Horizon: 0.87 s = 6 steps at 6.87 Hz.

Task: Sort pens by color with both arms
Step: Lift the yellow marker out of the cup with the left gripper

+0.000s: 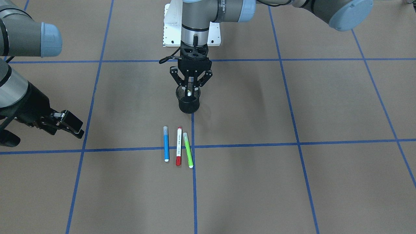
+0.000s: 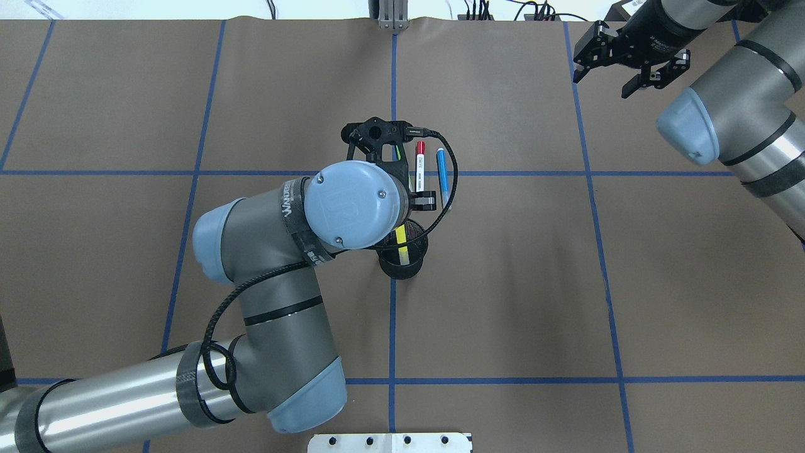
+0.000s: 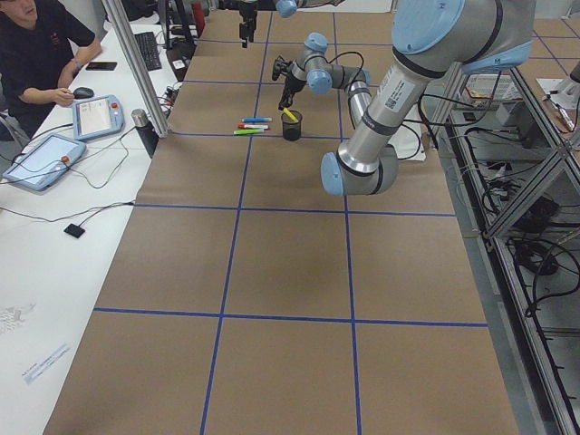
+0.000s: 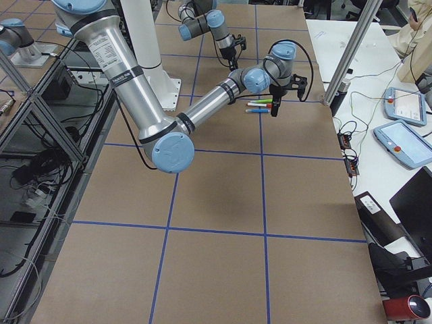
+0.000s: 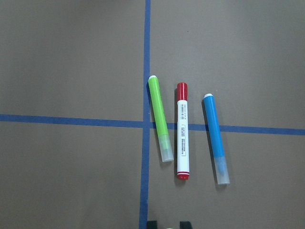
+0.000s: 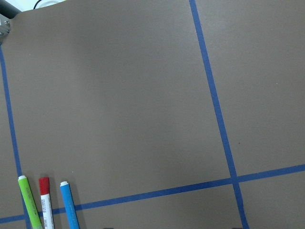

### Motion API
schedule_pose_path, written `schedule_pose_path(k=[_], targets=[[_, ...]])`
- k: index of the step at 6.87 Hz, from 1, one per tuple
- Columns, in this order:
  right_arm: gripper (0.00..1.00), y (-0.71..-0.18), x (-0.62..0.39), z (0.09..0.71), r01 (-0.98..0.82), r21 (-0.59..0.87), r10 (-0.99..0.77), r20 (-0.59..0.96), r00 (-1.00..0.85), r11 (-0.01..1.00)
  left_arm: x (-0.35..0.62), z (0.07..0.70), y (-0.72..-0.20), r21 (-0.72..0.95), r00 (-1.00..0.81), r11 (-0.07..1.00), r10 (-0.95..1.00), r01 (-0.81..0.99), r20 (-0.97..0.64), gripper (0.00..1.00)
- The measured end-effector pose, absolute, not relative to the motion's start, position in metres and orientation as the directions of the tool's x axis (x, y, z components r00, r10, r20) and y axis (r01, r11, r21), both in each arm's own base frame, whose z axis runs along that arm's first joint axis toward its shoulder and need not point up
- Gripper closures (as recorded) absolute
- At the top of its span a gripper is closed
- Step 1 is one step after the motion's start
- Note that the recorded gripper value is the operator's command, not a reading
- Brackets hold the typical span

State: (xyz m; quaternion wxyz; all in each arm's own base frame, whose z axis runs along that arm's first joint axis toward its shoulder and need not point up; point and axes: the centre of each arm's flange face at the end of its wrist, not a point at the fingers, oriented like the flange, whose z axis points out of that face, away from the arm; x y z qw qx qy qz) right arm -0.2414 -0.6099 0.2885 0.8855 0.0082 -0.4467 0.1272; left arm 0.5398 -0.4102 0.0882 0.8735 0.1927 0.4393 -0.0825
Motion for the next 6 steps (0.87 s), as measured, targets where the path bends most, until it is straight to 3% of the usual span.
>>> schedule_pose_path(k=[6], targets=[[0.13,-0.609,-0.241,0.286,-0.233,-0.095,0.214,0.795,0.567,0.968,0.456,0.060,-0.526,0.217,0.587,0.917,-0.023,0.336,-0.810,0.83]])
